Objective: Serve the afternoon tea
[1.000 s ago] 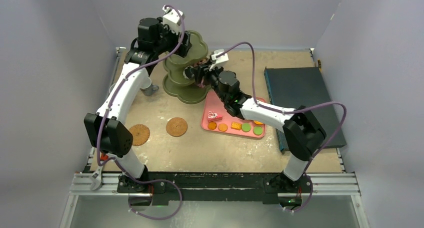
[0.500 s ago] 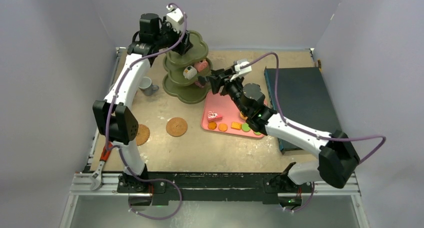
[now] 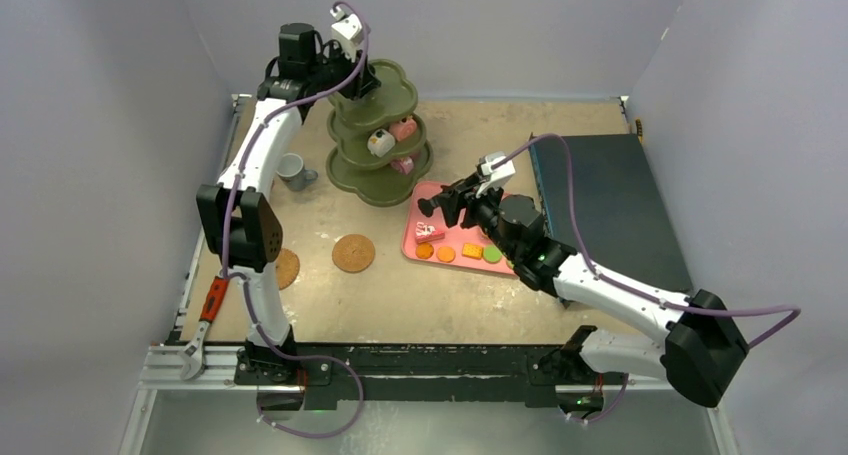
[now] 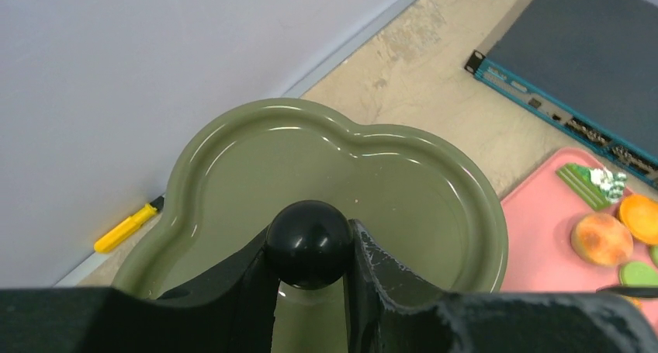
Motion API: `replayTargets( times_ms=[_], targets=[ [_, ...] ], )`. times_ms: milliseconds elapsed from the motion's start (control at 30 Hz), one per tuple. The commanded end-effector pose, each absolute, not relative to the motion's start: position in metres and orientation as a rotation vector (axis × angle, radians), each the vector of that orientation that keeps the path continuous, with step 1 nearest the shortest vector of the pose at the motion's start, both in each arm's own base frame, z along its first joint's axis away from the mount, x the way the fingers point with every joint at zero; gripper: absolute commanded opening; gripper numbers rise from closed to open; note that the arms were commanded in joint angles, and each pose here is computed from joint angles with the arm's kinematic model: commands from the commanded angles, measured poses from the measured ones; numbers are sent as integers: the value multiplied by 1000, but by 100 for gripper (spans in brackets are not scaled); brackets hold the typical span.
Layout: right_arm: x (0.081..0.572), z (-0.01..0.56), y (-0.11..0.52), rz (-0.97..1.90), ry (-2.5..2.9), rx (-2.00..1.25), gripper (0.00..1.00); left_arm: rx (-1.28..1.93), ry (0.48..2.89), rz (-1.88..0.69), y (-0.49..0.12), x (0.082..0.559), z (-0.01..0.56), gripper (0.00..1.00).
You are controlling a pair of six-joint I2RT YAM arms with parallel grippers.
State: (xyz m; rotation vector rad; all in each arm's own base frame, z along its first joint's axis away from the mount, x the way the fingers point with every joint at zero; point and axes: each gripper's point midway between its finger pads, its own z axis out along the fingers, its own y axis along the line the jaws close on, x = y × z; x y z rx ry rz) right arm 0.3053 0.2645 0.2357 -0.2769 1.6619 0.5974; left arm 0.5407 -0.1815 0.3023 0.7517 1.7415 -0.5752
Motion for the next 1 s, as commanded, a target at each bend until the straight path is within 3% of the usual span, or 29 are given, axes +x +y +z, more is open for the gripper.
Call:
replayTargets(
  times_ms=[0, 233, 467, 533, 633, 733, 800, 967],
  targets=[
    [296, 232, 265, 627, 1670, -293, 65, 641, 1633, -515, -177, 557, 338, 9],
    [294, 196, 264, 601, 1723, -327, 66, 496, 1616, -392, -177, 542, 350, 5],
    [296, 172, 273, 601, 1751, -368, 67, 492, 1649, -388, -186, 526, 346, 8],
    [297, 167, 276, 607, 1755, -382, 67, 486, 1659, -371, -184, 525, 346, 20],
    [298, 157, 282, 613, 1767, -410, 67, 462, 1669, -337, -175, 523, 348, 53],
    [300, 150, 283, 603, 1775, -422, 66, 443, 1674, -317, -168, 521, 351, 76],
    [300, 145, 282, 594, 1785, -426, 65, 444, 1679, -321, -165, 518, 353, 84],
    [297, 140, 278, 580, 1793, -433, 56, 455, 1687, -340, -164, 509, 362, 88]
  ],
)
